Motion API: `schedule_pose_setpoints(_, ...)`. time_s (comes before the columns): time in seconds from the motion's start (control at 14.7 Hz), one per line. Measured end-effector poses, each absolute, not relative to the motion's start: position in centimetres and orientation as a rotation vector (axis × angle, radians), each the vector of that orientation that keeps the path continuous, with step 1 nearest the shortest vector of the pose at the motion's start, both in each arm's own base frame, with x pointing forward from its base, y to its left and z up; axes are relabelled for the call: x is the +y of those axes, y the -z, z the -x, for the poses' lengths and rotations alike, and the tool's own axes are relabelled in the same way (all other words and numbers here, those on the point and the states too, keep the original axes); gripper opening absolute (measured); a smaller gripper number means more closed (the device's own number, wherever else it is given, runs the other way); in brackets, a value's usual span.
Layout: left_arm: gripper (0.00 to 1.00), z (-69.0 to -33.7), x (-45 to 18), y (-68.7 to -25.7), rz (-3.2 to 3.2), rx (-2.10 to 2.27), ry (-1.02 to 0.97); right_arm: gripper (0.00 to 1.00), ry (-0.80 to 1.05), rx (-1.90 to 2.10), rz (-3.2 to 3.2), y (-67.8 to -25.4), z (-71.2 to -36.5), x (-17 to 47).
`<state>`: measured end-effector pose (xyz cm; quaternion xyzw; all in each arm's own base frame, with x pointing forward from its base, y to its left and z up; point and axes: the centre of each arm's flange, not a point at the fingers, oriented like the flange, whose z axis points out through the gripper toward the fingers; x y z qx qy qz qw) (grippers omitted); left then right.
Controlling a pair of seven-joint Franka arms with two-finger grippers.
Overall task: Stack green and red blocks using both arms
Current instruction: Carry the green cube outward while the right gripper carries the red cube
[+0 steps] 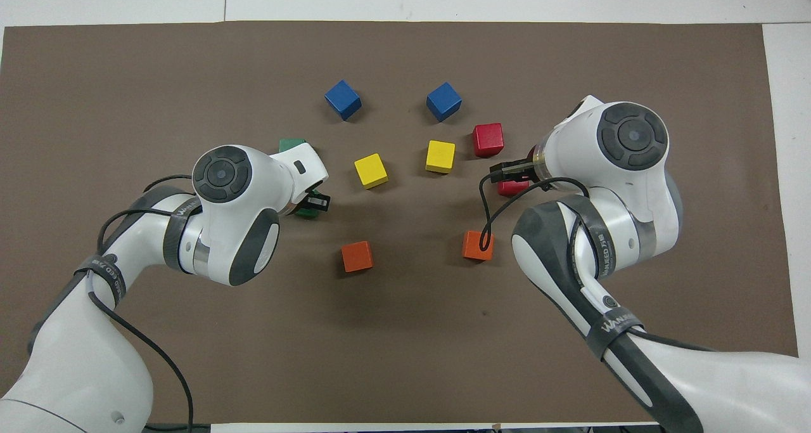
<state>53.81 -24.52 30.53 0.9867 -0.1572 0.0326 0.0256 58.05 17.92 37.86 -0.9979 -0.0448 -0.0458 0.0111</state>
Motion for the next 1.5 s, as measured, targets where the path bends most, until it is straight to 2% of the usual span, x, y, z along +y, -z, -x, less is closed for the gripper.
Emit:
schedule_pose_setpoints(0.27,0.55,-54.6,-23.3,-31.4,-3.059,-0.451,-0.111,1.00,0.122,-0.140,3.117,-37.2,-57.8,17.8)
schedule_pose_setpoints(0.41,0.55,-55.8,-21.0,-34.0,-3.078,-0.389,-0.069,1.00,0.110,-0.140,3.119,-36.7,-57.7,17.8)
schedule_pose_setpoints(0.61,0.55,-57.4,-13.9,-40.3,-3.105,-0.246,-0.010,1.00,0.088,-0.157,3.133,-35.5,-57.8,17.9)
schedule_pose_setpoints(0.75,0.55,-57.7,-7.6,-42.7,-3.111,-0.193,0.003,1.00,0.096,-0.173,3.140,-34.7,-58.0,18.0)
schedule_pose_setpoints(1.09,0.55,-56.5,7.1,-40.6,-3.102,-0.177,0.071,1.00,0.106,-0.180,3.136,-33.3,-58.3,18.4)
schedule_pose_setpoints(1.36,0.55,-55.2,9.7,-37.2,-3.109,-0.133,0.042,0.98,0.103,-0.171,3.133,-32.0,-58.2,19.3)
schedule_pose_setpoints(1.5,0.55,-54.6,9.9,-35.6,-3.113,-0.126,0.020,1.00,0.109,-0.172,3.130,-31.3,-58.3,19.5)
